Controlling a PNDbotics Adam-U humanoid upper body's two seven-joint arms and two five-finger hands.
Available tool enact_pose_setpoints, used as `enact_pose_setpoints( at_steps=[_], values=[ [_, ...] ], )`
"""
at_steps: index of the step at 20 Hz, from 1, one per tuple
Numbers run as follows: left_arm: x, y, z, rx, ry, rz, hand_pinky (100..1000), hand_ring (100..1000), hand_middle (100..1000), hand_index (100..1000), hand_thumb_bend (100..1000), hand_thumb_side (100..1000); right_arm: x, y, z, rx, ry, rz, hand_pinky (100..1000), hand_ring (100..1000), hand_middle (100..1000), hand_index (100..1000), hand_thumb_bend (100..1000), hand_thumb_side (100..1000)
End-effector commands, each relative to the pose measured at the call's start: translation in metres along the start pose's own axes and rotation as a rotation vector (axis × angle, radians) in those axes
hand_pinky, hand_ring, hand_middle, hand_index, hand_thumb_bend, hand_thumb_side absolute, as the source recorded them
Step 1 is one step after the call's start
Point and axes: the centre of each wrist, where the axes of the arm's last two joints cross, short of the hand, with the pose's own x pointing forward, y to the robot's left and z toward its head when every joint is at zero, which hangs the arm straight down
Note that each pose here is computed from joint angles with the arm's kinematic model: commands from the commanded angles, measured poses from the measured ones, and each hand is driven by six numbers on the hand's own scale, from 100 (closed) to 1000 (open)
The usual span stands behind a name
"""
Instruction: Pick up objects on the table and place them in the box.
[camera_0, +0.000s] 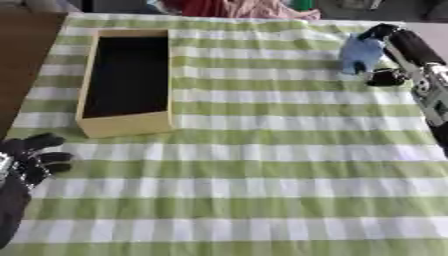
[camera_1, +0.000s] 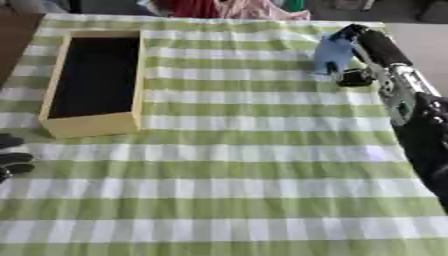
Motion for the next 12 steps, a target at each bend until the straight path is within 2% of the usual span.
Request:
enact_pose_setpoints(
  at_steps=[1, 7, 12],
  values=[
    [0.007, 0.001, -0.002, -0.006, -0.023, -0.016, 729, 717, 744, 809, 100, 889, -0.003, -0.025, -0.005, -0.088, -0.029, 0.042, 586, 711, 362, 518, 100, 100],
    [0.006, 0.001, -0.001, -0.004, -0.016, -0.011, 731, 717, 745, 810, 100, 889, 0.013, -0.047, -0.011, -0.168, -0.111, 0.044, 579, 694, 344, 499, 100, 100],
    [0.005, 0.001, 0.000, -0.003, -0.012, -0.009, 732, 717, 745, 810, 100, 885, 0.035, -0.066, -0.018, -0.221, -0.212, 0.043, 580, 685, 340, 492, 100, 100]
  ],
)
